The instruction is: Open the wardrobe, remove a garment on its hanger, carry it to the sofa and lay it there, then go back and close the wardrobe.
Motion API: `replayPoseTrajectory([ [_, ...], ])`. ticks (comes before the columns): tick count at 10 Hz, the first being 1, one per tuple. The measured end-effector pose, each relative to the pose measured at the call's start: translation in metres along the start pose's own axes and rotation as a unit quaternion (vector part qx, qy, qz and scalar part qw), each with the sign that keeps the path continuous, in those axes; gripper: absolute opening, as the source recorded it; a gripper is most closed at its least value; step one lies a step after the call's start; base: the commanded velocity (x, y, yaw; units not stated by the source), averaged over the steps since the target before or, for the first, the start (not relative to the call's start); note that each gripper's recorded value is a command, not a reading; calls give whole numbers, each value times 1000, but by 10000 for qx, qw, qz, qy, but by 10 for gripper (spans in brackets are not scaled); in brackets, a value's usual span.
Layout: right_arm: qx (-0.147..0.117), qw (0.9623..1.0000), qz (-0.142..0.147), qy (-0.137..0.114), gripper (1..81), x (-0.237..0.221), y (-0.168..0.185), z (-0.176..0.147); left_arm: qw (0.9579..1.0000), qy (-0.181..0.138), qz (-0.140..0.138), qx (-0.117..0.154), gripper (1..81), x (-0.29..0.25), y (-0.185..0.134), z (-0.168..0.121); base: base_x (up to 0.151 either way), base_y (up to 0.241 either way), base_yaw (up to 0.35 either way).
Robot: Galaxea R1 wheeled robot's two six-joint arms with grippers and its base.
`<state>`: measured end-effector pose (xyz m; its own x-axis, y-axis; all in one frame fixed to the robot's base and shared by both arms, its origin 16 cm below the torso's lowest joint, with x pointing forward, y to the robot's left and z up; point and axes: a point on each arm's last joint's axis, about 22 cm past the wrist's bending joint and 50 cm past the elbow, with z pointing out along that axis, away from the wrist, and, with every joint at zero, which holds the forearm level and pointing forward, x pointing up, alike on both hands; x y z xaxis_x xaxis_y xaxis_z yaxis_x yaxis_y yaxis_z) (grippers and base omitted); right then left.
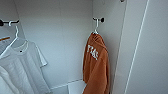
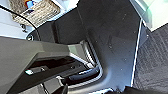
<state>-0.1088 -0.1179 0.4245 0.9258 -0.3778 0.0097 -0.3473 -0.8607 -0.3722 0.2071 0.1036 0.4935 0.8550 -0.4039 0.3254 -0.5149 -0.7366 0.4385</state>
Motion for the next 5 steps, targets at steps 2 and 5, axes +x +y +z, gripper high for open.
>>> replayPoseTrajectory([
  [2, -1, 10000, 1, 9, 811, 0, 0, 0, 9990, 379, 215, -50, 811, 81, -5, -11, 0, 0, 0],
  [5, 1, 10000, 2, 14, 811, 1, 0, 0, 9989, 246, 365, -168, 811, 118, -5, -38, 0, 0, 0],
])
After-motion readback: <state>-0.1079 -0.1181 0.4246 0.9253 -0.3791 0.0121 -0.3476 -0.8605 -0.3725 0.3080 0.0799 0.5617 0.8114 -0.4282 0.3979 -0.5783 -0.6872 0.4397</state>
